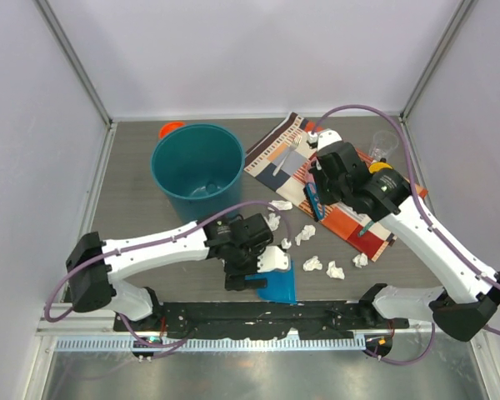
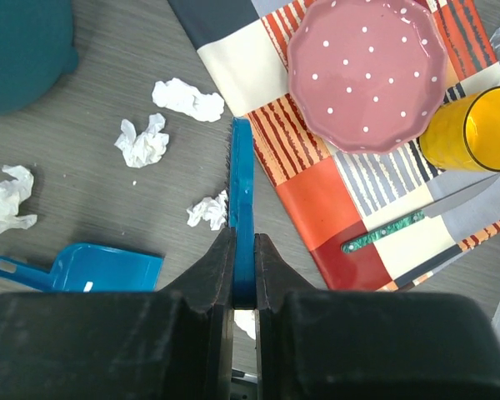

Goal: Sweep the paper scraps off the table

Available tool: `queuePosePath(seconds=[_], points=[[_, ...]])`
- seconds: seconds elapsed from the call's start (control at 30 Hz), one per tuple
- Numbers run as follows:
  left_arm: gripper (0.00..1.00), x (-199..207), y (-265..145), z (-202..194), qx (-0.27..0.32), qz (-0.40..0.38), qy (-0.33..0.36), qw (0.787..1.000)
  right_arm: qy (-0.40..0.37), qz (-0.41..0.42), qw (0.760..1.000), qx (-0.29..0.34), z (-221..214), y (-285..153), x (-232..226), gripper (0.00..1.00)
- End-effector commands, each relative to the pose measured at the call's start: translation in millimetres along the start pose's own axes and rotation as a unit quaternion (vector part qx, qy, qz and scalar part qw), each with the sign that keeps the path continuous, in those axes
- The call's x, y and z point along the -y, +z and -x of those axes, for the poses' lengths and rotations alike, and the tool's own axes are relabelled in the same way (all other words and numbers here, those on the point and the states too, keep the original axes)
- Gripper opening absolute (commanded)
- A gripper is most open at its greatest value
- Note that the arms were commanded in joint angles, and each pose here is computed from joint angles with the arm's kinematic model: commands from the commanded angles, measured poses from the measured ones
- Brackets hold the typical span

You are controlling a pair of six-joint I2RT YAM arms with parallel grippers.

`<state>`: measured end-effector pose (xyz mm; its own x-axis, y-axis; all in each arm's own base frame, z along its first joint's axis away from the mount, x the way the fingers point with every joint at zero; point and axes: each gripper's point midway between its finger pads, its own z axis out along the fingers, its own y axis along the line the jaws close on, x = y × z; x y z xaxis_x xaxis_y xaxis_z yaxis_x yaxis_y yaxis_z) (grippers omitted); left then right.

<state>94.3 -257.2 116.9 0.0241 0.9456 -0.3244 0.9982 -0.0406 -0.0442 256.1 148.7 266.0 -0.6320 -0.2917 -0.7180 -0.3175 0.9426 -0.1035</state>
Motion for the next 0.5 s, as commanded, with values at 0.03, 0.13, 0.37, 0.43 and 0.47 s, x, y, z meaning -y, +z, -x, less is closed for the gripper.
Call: queuePosePath(seconds=[0.03,0.13,0.37,0.43,0.47], points=[[0.83,11.5,30.8,27.2,0.056,0.012,-0.003,0.998,0.033,0.004,0.998,0.047,13.0,-12.6,4.0,0.01],[0.83,3.7,55.4,24.1,0.032,0.064,0.018,0.997,0.036,0.012,0.998,0.048,10.3,-14.6,2.8,0.01],[0.78,-10.6,69.3,23.3,0.015,0.117,0.063,0.991,0.038,0.033,0.997,0.053,8.1,-20.6,-1.8,0.01],[0.77,-3.2,79.0,10.9,0.001,0.097,0.062,0.993,0.036,0.033,0.997,0.054,7.4,-22.0,-0.7,0.01],[0.77,-4.0,81.0,6.7,-0.005,0.098,0.061,0.993,0.038,0.035,0.997,0.057,8.3,-23.3,-1.0,0.01]])
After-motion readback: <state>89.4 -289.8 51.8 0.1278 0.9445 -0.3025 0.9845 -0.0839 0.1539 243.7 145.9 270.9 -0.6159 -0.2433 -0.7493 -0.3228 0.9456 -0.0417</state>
